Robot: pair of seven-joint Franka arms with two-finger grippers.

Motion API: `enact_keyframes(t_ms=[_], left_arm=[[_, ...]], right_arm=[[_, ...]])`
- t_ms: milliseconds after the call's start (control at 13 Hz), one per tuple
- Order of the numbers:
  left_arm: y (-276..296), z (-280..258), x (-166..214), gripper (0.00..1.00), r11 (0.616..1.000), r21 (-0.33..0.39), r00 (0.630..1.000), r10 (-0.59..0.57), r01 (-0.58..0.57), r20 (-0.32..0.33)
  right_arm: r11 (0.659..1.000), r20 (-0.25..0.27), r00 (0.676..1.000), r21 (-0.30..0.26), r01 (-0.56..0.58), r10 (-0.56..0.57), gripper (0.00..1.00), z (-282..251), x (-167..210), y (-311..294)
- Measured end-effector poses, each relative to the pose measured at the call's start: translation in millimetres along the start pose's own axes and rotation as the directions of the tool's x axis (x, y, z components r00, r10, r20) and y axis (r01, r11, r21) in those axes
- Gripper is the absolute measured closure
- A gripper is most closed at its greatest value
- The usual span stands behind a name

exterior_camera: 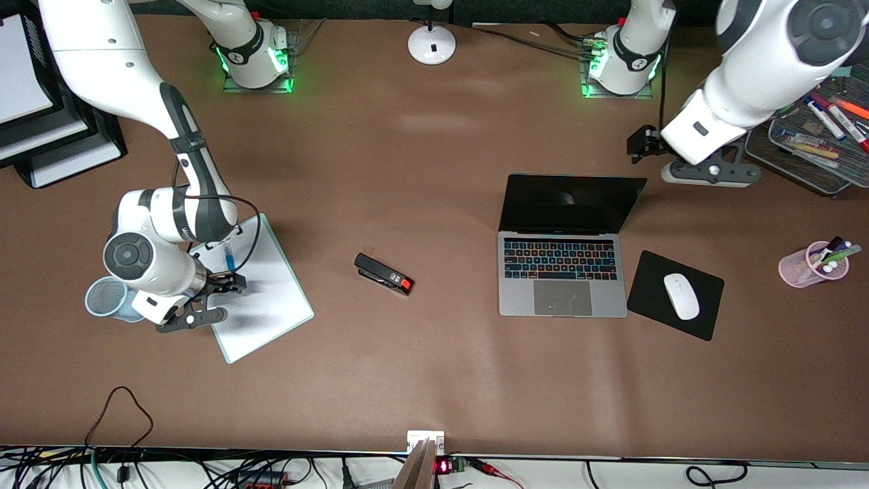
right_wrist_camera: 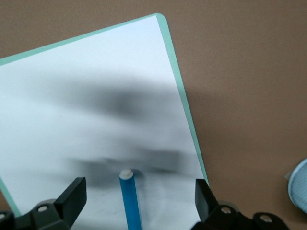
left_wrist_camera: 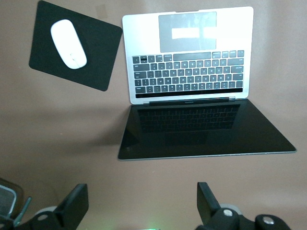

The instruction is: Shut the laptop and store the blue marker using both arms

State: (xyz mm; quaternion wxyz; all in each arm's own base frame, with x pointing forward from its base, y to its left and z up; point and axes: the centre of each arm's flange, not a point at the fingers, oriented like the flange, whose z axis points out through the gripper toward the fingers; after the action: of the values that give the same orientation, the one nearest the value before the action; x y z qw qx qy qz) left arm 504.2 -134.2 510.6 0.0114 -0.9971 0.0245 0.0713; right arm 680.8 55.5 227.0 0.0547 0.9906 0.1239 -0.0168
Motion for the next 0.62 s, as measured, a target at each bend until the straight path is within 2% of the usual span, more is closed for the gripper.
enact_keyframes(t_ms=[462, 615], left_arm=[[27.9, 42.1, -11.6, 0.0, 1.0, 0.024, 0.999, 0.003, -0.003, 0.035], [39.0, 61.5, -17.5, 0.0, 0.999, 0.034, 0.999, 0.02, -0.022, 0.049]], right_arm=[[1.0, 0.051, 0.999, 0.014, 0.003, -0.004, 0.03, 28.8, -18.2, -7.2], [1.0, 0.059, 0.998, 0.016, 0.01, -0.011, 0.11, 32.4, -20.9, -8.0]])
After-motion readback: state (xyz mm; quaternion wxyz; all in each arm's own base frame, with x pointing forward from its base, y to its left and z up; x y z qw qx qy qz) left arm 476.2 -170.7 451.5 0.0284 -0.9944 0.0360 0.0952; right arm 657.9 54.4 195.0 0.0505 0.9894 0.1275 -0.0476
